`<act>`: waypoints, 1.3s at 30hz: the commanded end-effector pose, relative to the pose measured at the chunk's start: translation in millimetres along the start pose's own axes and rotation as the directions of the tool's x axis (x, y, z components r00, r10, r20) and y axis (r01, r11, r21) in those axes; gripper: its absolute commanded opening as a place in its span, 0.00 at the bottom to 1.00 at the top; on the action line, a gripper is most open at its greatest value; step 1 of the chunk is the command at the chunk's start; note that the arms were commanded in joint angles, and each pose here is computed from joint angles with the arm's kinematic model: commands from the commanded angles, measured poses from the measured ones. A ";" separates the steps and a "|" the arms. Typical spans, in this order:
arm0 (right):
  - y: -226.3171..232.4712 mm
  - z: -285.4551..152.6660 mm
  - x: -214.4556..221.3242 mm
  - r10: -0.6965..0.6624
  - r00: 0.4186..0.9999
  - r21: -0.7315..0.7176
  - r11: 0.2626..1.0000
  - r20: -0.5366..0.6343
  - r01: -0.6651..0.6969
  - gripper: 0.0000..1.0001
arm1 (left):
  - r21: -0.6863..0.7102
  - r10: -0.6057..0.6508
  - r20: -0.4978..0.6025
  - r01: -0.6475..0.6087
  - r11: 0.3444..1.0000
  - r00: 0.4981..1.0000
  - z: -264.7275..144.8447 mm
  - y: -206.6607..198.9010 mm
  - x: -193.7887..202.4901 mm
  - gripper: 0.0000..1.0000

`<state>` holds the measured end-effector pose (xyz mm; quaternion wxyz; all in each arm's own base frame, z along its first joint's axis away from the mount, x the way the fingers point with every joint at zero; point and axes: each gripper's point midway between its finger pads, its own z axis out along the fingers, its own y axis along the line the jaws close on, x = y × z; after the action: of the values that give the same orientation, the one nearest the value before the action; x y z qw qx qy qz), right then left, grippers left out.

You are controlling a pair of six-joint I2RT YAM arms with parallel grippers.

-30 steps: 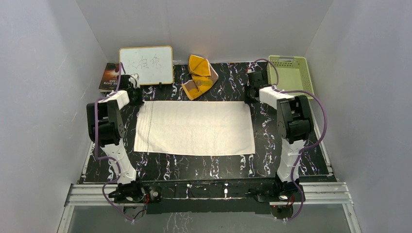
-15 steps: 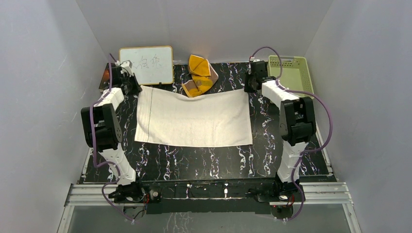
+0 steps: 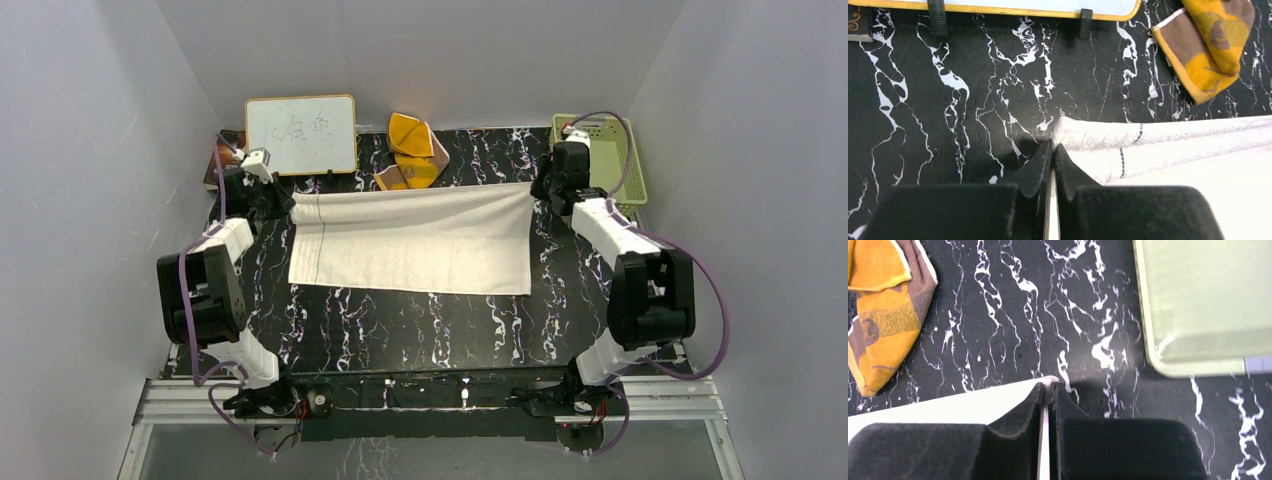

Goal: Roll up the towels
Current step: Fold the towel at the center of the board.

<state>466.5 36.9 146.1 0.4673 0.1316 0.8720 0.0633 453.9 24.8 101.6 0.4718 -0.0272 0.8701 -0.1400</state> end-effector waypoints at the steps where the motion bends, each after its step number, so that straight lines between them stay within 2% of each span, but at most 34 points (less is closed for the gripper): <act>1: -11.1 -21.0 -12.9 0.098 0.987 0.009 0.995 0.124 -0.100 0.00 | -0.018 0.042 0.181 -0.039 0.999 0.983 -26.2 -0.3 -31.0 0.00; 7: -15.9 -37.0 32.9 0.112 0.993 -0.009 0.994 0.024 -0.112 0.00 | -0.011 -0.027 0.184 0.029 1.000 0.982 -39.9 -6.9 -9.0 0.00; 12: -21.7 -58.1 55.1 0.118 0.993 -0.015 0.993 0.002 -0.118 0.00 | -0.018 -0.070 0.177 0.075 0.997 0.982 -54.8 -12.0 8.6 0.00; 20: -20.6 -88.0 74.6 0.146 0.989 -0.052 0.988 -0.029 -0.148 0.00 | -0.036 -0.117 0.149 0.124 0.992 0.982 -76.9 -18.8 29.2 0.00; 23: -19.8 -94.0 82.6 0.146 0.988 -0.065 0.987 -0.050 -0.149 0.00 | -0.006 -0.149 0.144 0.151 0.988 0.978 -82.4 -27.0 34.7 0.00; 29: -25.1 -102.5 95.0 0.139 0.988 -0.052 0.988 -0.071 -0.143 0.00 | -0.031 -0.209 0.113 0.214 0.976 0.971 -90.9 -27.7 53.0 0.00; 34: -28.3 -111.5 102.3 0.145 0.986 -0.045 0.988 -0.080 -0.148 0.00 | -0.053 -0.278 0.085 0.283 0.958 0.957 -97.0 -28.8 70.1 0.00; 39: -32.4 -121.8 111.0 0.156 0.984 -0.035 0.987 -0.087 -0.160 0.00 | -0.014 -0.328 0.087 0.330 0.944 0.941 -106.5 -40.7 74.8 0.00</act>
<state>308.0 43.7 111.1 0.4144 0.1773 0.8840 0.1243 330.3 0.7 97.4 0.4744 -0.1645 0.8453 -0.1827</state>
